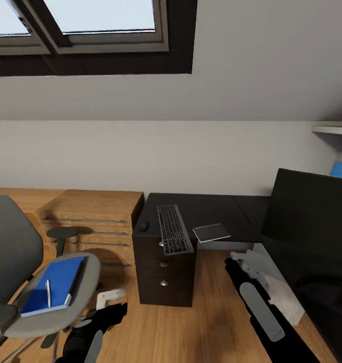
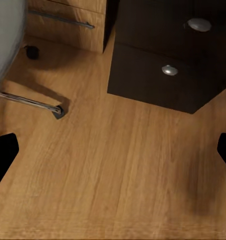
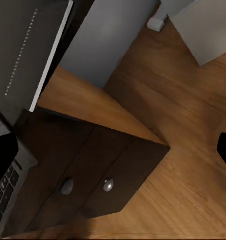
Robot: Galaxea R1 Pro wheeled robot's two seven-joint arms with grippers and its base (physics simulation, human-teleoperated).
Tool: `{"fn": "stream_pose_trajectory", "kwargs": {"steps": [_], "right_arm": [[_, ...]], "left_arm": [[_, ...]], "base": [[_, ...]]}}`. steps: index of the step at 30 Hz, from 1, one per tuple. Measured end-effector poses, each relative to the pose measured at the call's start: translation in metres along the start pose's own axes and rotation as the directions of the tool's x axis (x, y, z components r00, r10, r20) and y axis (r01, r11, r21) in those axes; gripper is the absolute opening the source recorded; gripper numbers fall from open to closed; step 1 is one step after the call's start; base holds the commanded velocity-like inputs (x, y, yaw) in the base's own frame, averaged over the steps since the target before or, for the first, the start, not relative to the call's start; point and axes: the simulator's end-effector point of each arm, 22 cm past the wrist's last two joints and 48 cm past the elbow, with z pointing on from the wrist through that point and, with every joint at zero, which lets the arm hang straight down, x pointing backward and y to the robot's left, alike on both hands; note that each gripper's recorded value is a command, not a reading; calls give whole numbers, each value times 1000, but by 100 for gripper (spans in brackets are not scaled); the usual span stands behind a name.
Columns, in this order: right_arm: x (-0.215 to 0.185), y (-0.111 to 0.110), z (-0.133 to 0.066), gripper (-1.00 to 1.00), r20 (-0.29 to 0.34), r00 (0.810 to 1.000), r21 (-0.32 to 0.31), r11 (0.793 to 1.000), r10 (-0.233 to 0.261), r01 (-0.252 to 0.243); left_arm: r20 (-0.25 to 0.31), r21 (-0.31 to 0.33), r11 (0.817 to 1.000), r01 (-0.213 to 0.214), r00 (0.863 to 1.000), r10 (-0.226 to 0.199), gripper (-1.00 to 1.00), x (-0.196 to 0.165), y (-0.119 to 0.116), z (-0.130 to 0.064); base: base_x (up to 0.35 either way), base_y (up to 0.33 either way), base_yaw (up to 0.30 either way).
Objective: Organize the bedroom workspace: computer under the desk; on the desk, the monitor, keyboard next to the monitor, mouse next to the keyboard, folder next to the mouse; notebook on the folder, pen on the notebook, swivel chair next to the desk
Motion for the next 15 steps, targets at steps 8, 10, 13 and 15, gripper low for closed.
{"fn": "stream_pose_trajectory", "kwargs": {"steps": [8,10,13,15], "right_arm": [[74,-18,-4,100,-74,950,11,952,-303,305],[88,-31,-4,100,-80,913,21,915,-401,404],[107,-58,-3,100,-83,816,44,816,-572,576],[112,-68,-4,100,-82,769,49,768,-634,638]], "left_arm": [[-168,-34,999,-27,986,21,100,66,13,12],[-220,-40,999,-35,975,25,100,88,16,14],[-300,-47,998,-45,954,29,100,124,21,15],[-318,-51,998,-47,948,29,100,135,23,14]], "base": [[0,0,0],[0,0,0],[0,0,0],[0,0,0]]}}
